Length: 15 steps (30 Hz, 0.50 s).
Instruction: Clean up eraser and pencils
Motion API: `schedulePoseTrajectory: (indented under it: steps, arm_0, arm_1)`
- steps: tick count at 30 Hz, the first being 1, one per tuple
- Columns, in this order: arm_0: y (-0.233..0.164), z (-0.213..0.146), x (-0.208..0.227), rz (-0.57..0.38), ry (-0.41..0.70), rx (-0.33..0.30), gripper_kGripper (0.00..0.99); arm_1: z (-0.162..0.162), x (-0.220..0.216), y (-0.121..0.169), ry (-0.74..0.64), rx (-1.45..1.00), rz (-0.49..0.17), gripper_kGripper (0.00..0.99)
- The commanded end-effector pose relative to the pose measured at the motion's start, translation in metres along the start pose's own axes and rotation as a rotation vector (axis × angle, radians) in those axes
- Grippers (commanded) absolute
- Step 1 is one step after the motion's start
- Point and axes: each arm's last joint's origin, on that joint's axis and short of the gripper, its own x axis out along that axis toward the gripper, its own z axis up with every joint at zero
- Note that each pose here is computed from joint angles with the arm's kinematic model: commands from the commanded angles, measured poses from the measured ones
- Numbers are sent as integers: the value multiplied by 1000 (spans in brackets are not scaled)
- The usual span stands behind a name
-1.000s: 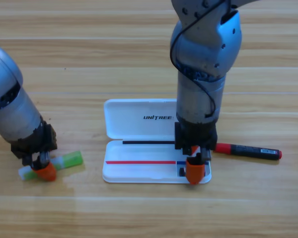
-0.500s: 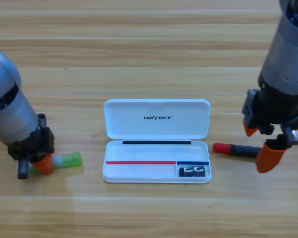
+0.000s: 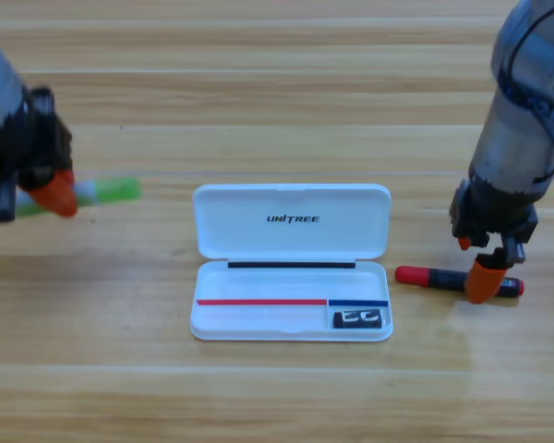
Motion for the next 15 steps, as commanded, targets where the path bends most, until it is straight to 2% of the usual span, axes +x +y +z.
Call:
schedulePoseTrajectory:
  steps: [1, 6, 7, 10, 12, 13, 15]
  arm_0:
    - [-9, 32, -25, 3, -25, 68, 0]
    - [-17, 58, -29, -29, -21, 89, 0]
    - [-19, 63, -28, -36, -21, 94, 0]
    - [-26, 79, -23, -63, -15, 113, 0]
    - [-31, 87, -20, -74, -14, 126, 0]
    - [-33, 90, -19, -76, -15, 133, 0]
    - [-38, 97, -15, -85, -13, 146, 0]
  arm_1:
    - [1, 46, -20, 37, 19, 59, 752]
    - [4, 61, -23, 52, 16, 77, 741]
    - [4, 64, -24, 54, 16, 79, 692]
    - [5, 71, -25, 64, 1, 92, 328]
    - [4, 73, -23, 69, -8, 99, 31]
    - [3, 72, -22, 70, -11, 100, 0]
    - [0, 65, -19, 71, -15, 92, 0]
